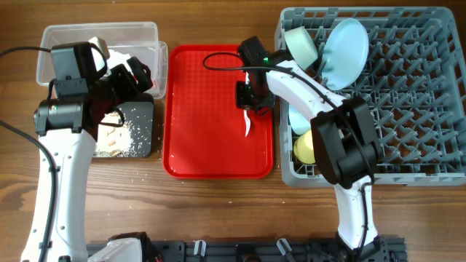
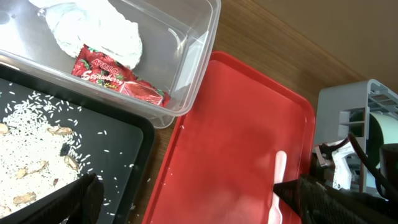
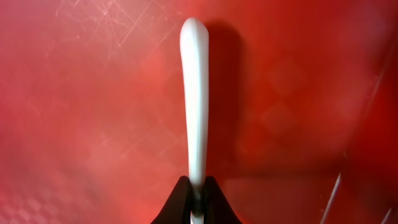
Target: Sort waste into correct bins and load items into the dishwasher rack
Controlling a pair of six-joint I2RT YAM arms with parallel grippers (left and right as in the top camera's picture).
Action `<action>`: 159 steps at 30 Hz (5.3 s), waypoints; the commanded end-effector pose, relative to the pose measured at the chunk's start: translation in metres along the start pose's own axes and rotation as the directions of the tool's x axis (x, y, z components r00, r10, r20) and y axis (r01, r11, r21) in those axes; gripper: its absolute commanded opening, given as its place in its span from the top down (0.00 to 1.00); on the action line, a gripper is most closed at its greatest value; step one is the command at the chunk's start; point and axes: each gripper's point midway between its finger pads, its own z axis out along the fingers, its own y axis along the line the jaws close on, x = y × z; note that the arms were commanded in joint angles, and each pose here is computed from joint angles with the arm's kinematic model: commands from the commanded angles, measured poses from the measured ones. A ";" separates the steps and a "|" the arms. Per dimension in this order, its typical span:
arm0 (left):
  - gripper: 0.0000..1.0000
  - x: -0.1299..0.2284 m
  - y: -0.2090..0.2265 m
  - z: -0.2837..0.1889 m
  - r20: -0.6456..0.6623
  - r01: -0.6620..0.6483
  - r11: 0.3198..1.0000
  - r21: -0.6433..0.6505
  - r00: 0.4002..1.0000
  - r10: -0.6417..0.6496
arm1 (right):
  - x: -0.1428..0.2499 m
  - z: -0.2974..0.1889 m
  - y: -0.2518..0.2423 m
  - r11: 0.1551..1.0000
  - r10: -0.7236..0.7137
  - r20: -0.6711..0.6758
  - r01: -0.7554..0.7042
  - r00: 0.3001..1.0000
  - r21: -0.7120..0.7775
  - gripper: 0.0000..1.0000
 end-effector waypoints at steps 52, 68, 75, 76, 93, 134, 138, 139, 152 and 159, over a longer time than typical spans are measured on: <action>0.00 -0.006 -0.001 -0.002 0.017 -0.004 1.000 -0.001 1.000 0.004 | 0.080 -0.373 -0.067 0.993 0.040 0.559 0.028 0.828 -0.113 0.00; 0.00 -0.006 -0.001 -0.002 0.016 -0.004 1.000 -0.002 1.000 0.004 | 0.078 -0.388 -0.108 0.982 -0.185 0.804 0.072 0.565 0.175 0.00; 0.00 -0.006 -0.001 -0.002 0.016 -0.004 1.000 -0.002 1.000 0.004 | 0.103 -0.322 -0.148 0.986 -0.165 0.948 0.027 0.274 0.164 0.00; 0.00 -0.006 -0.001 -0.002 0.016 -0.004 1.000 -0.002 1.000 0.004 | 0.108 -0.311 -0.153 0.986 -0.164 0.954 0.023 0.249 0.163 0.00; 0.00 -0.007 -0.001 -0.002 0.017 -0.004 1.000 -0.002 1.000 0.004 | 0.145 -0.225 -0.176 0.996 -0.082 0.993 0.029 0.088 0.080 0.00; 0.00 0.062 -0.007 -0.089 0.613 -0.376 0.908 0.185 0.766 0.193 | 0.143 -0.225 -0.175 0.996 -0.085 0.995 0.038 0.057 0.083 0.00; 0.00 0.082 -0.011 -0.101 0.738 -0.515 0.842 0.158 0.628 0.246 | 0.143 -0.225 -0.175 0.996 -0.085 0.995 0.038 0.057 0.083 0.00; 0.00 0.086 -0.009 -0.101 0.756 -0.525 0.837 0.153 0.608 0.242 | 0.143 -0.225 -0.175 0.996 -0.085 0.995 0.038 0.057 0.083 0.00; 0.00 0.112 0.007 -0.084 0.828 -0.580 0.810 0.088 0.495 0.264 | 0.143 -0.225 -0.175 0.996 -0.085 0.995 0.038 0.058 0.083 0.00; 0.00 0.121 0.016 -0.064 0.797 -0.573 0.816 0.081 0.528 0.292 | 0.143 -0.225 -0.175 0.996 -0.085 0.995 0.038 0.058 0.083 0.00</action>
